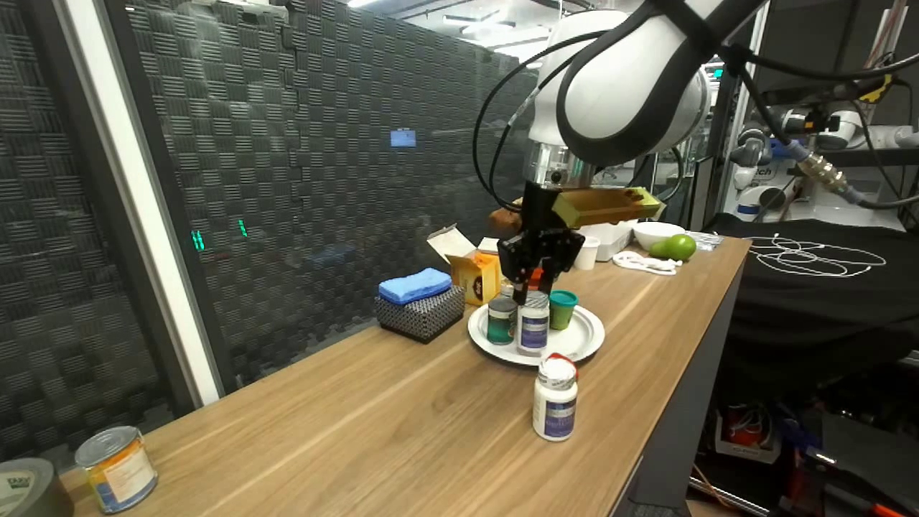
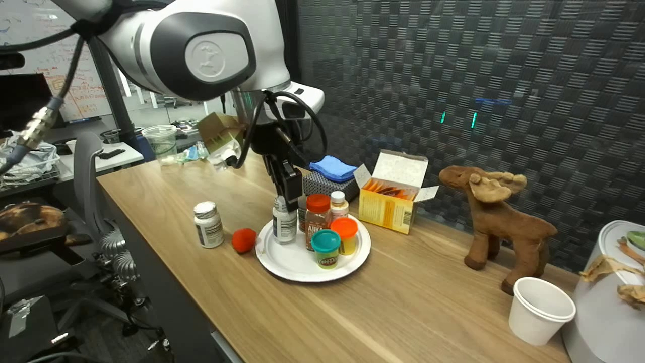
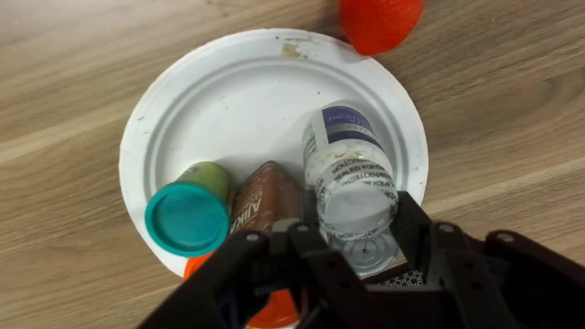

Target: Put the bottles on the tray

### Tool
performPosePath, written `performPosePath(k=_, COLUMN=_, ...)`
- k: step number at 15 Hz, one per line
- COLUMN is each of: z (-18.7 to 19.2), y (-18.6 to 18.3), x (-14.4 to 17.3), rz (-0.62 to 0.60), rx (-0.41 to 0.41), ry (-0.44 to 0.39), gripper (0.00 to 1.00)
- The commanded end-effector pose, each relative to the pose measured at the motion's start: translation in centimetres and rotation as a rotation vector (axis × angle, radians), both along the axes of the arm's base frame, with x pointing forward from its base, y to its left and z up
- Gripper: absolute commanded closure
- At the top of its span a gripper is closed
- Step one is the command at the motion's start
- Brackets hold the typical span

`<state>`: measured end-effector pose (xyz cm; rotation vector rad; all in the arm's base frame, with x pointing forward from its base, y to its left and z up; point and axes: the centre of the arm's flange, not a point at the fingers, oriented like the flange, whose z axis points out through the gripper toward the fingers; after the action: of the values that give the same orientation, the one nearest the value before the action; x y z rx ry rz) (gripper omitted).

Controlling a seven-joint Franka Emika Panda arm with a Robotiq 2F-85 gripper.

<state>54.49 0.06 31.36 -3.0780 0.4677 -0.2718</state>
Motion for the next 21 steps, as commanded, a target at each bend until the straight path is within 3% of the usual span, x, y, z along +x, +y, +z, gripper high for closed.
performPosePath(k=1, z=0.2, y=0.4, x=0.0, rz=0.006, rx=0.043, ry=-0.041, gripper=0.81)
performPosePath(k=11, z=-1.4, y=0.7, x=-0.3, rz=0.067, rx=-0.035, ry=-0.100, gripper=0.81)
performPosePath(k=12, z=-1.2, y=0.8, x=-0.5, rz=0.073, rx=-0.040, ry=-0.103, gripper=0.31)
performPosePath(k=13, z=-0.7, y=0.9, x=-0.6, rz=0.081, rx=-0.046, ry=-0.109, gripper=0.30)
performPosePath(k=17, z=3.7, y=1.4, x=-2.0, rz=0.054, rx=-0.054, ry=-0.073, gripper=0.01)
performPosePath(k=21, z=8.5, y=3.1, x=-6.2, rz=0.103, rx=-0.026, ry=0.056, gripper=0.00)
